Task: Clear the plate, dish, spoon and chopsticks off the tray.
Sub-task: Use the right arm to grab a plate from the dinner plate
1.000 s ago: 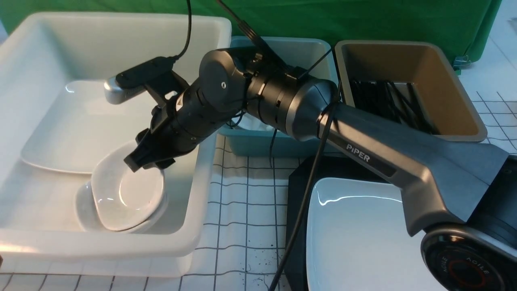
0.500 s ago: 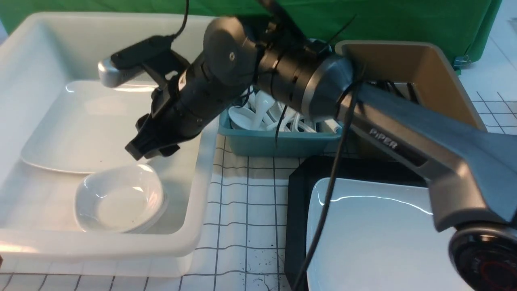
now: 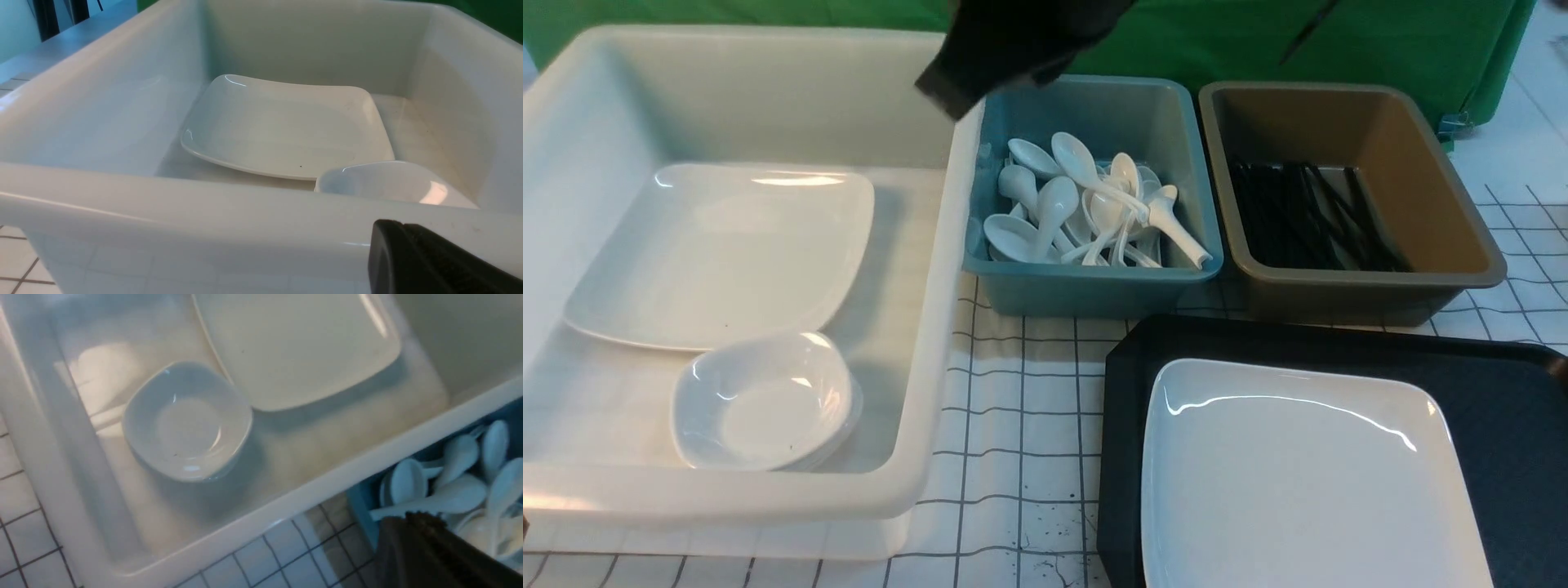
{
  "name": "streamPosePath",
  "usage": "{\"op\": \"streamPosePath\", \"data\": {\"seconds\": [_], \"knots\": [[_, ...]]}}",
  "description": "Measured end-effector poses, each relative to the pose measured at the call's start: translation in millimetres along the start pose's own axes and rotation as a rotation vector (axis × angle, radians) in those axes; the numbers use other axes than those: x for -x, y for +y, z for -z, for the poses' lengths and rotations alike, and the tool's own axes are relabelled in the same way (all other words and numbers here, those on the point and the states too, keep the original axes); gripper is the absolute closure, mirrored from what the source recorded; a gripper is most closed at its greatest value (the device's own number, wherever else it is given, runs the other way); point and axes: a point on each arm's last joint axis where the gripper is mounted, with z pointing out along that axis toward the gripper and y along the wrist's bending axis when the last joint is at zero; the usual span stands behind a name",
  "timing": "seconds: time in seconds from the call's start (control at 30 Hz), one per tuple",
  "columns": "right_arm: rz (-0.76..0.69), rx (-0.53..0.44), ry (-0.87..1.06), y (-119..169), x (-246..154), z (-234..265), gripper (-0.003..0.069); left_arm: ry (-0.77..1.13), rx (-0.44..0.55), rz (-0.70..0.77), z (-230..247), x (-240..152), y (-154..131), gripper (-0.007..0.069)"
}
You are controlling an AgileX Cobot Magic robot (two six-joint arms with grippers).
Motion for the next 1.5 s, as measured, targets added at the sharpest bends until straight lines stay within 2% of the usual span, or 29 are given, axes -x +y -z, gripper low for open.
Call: {"op": "streamPosePath", "data": {"seconds": [0.2,0.3,0.43,0.53,0.6,0.73,0.8,0.83,1.0,1.1,1.33,1.43,1.5], "knots": [[-0.061,-0.129,-0.074,-20.0,-21.2,89.0,0.0629,0.0,0.0,0.0,0.0,0.0,0.0,0.062],[-0.12,-0.198,-0.085,-28.2,-55.3,142.9,0.0629,0.0,0.0,0.0,0.0,0.0,0.0,0.062],[-0.174,-0.256,-0.079,-28.7,-89.3,178.3,0.0629,0.0,0.0,0.0,0.0,0.0,0.0,0.062],[-0.253,-0.32,-0.108,-15.6,-134.3,211.9,0.0629,0.0,0.0,0.0,0.0,0.0,0.0,0.062],[-0.269,-0.348,-0.152,-9.2,-147.1,224.4,0.0629,0.0,0.0,0.0,0.0,0.0,0.0,0.062],[-0.284,-0.393,-0.239,22.7,-202.0,242.8,0.0629,0.0,0.0,0.0,0.0,0.0,0.0,0.062],[-0.284,-0.39,-0.234,29.4,-215.0,238.8,0.0629,0.0,0.0,0.0,0.0,0.0,0.0,0.062],[-0.285,-0.386,-0.225,40.8,-236.9,234.4,0.0629,0.0,0.0,0.0,0.0,0.0,0.0,0.062],[-0.32,-0.373,-0.211,65.3,-287.9,213.2,0.0629,0.0,0.0,0.0,0.0,0.0,0.0,0.062],[-0.356,-0.375,-0.245,73.4,-305.4,203.4,0.0629,0.0,0.0,0.0,0.0,0.0,0.0,0.062],[-0.398,-0.378,-0.308,80.0,-322.9,185.9,0.0629,-0.045,0.001,-0.022,0.1,4.1,0.0,0.062],[-0.479,-0.355,-0.254,80.6,-327.1,179.9,0.0629,-0.105,-0.012,0.024,0.5,9.5,-1.0,0.062],[-0.575,-0.335,-0.137,80.4,-333.2,172.5,0.0629,-0.138,-0.024,0.087,0.9,12.6,-1.6,0.062]]}}
